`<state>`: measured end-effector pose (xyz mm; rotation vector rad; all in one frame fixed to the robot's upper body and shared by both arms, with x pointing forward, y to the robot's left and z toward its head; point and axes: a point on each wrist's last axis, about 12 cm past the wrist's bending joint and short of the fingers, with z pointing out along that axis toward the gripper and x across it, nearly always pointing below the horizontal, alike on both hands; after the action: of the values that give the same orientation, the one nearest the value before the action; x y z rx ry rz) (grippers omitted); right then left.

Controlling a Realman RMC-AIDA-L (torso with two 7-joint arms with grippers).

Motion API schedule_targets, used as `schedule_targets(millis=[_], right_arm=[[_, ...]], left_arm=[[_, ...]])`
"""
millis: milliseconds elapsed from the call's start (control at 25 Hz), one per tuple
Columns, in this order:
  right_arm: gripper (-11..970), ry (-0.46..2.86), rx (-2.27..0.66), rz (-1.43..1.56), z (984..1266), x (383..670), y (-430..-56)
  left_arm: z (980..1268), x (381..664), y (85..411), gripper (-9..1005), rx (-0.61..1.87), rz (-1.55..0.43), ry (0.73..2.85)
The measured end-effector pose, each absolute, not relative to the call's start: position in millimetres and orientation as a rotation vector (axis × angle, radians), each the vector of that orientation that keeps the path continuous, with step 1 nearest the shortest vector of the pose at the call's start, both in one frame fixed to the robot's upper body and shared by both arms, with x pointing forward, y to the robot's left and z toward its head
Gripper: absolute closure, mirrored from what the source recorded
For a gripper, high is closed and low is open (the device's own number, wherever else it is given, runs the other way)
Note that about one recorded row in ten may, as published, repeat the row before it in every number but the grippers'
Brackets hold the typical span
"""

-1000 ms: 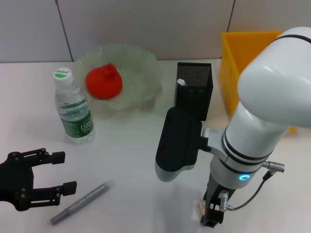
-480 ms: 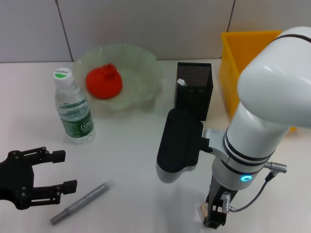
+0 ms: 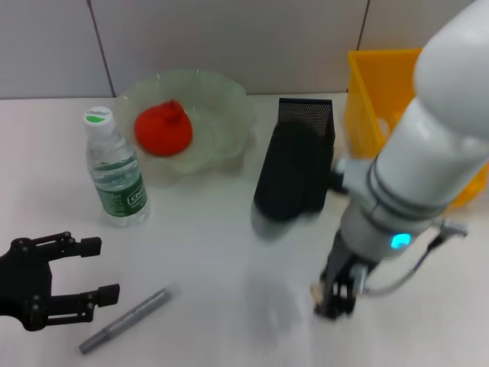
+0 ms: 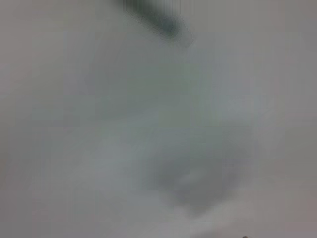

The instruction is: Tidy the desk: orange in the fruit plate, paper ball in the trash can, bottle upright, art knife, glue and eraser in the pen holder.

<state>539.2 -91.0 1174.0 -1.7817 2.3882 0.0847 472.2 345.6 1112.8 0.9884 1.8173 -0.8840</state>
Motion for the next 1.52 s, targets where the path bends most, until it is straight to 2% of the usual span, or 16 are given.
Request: schedule_targets(millis=[160,360,520,880,1160,1520], right_arm=[[511,2.323,-1.574,-0.010,1211.2,555.8,-103.5],[510,2.221,-1.395,-0.037,1237.0,570.3,-114.3],[509,2.158,-1.311,-0.063,1238.5,580.7,-117.4],[514,2.062,-1.167,-0.080,1216.2,612.0,-126.7],[515,2.039,-1.148,-0.093,1204.2,622.4,-130.5],[434,2.027,-1.127,-0.095,1198.4,627.6,-132.0]], left_arm=[[1112.3,471.9,346.7,185,0.983,-0.878,1.813],[1109.0,470.5,346.5,185,0.976,-0.887,1.808],[1108.8,470.0,347.6,185,0.972,-0.882,1.805],[1109.6,468.3,349.6,186,0.960,-0.883,1.801],[1109.7,468.4,349.6,187,0.957,-0.886,1.803],[1110.1,468.7,349.1,187,0.953,-0.891,1.802]])
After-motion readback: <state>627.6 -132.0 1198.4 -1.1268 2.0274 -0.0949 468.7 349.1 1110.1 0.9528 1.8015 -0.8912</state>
